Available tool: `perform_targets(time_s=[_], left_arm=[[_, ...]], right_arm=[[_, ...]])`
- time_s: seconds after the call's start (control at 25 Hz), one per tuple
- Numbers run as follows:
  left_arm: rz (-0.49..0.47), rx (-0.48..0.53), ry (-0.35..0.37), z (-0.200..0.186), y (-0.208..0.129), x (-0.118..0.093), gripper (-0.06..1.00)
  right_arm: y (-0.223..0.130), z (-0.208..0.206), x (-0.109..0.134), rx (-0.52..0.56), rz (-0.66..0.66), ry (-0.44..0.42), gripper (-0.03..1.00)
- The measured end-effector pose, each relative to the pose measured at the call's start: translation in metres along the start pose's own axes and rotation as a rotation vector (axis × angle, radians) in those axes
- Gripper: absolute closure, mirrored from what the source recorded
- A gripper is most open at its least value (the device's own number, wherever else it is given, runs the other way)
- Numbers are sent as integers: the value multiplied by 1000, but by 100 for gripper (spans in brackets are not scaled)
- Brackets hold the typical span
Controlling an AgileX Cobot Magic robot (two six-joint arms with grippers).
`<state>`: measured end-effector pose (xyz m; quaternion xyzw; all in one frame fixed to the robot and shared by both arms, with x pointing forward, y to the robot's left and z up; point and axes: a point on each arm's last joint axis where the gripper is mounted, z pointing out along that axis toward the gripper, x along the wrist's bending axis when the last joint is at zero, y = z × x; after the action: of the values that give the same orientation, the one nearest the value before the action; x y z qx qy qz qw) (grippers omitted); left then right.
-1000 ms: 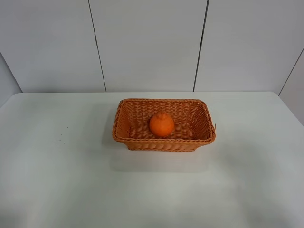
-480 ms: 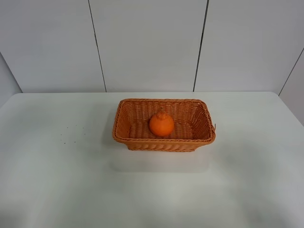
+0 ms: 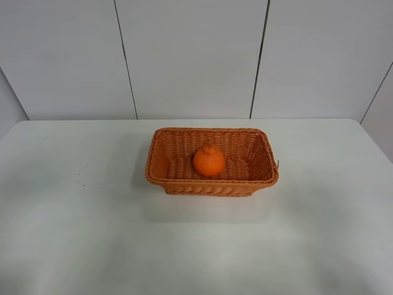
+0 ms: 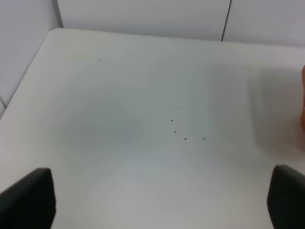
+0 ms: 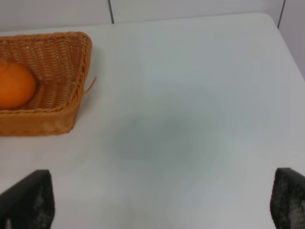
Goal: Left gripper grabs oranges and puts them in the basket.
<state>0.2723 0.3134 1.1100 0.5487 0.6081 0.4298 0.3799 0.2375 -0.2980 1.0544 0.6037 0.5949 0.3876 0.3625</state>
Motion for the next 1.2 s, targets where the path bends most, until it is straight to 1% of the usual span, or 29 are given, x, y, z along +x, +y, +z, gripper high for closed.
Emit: perform_targets(time_s=[0.2, 0.44, 0.8, 1.04, 1.2], left_arm=[[-35, -35, 2, -14, -12, 3, -4], [-47, -55, 7, -28, -22, 6, -4], [-57, -124, 5, -44, -31, 9, -4], [-52, -116, 7, -44, -32, 9, -3], [-29, -58, 17, -44, -37, 10, -3]], right_arm=[[0, 0, 0, 0, 0, 0, 27], [0, 0, 0, 0, 0, 0, 27], [0, 0, 0, 0, 0, 0, 27], [0, 0, 0, 0, 0, 0, 27], [0, 0, 0, 0, 0, 0, 27]])
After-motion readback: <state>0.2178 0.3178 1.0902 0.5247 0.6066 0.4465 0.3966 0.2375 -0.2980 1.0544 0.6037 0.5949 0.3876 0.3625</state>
